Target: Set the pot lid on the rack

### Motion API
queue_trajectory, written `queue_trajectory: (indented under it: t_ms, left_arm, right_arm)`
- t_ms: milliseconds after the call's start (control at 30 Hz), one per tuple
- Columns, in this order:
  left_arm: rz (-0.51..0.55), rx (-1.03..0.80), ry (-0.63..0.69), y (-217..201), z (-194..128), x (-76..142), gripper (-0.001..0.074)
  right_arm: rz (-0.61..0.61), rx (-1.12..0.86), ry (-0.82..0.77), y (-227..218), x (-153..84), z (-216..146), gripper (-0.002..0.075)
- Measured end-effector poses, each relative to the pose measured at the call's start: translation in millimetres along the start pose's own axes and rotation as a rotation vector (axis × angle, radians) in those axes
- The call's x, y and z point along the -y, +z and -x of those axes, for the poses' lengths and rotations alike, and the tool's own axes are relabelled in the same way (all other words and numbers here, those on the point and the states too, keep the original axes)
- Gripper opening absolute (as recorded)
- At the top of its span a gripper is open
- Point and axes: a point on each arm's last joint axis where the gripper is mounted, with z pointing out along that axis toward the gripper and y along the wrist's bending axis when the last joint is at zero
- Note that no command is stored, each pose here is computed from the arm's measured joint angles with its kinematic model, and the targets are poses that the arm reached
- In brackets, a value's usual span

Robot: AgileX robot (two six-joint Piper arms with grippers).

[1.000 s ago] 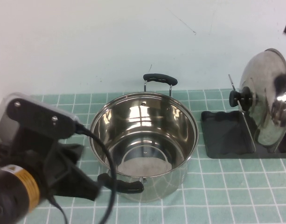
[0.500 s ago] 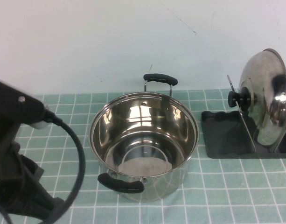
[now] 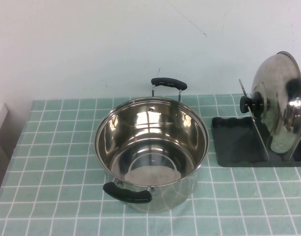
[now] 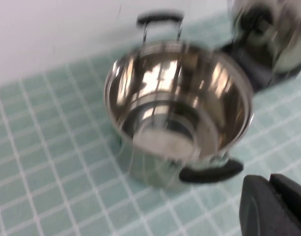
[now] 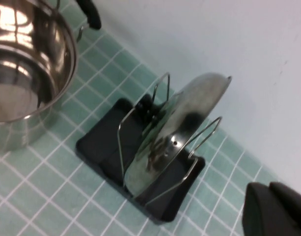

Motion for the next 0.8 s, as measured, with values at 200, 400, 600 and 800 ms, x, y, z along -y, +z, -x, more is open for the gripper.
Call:
queue_trajectory:
  t_ms: [200,400,600,800]
  left_arm:
    - [-0.096,0.23,0.024,-13,-36,-14,-0.0001]
    - [-0.171,0.402,0.188,5,-77,-16,-0.0001]
    - [-0.206,0.512,0.329,32,-103,-12,-0.0001]
    - [-0.229,0.545,0.373,40,-111,-9,-0.0002]
  right_arm:
    - [-0.09,0.161,0.026,-16,-35,-45,0.0005]
    - [-0.123,0.228,0.047,-14,-81,-115,0.0004]
    - [-0.122,0.231,0.057,1,-116,-172,0.0004]
    - [-0.135,0.269,0.06,3,-129,-191,0.0002]
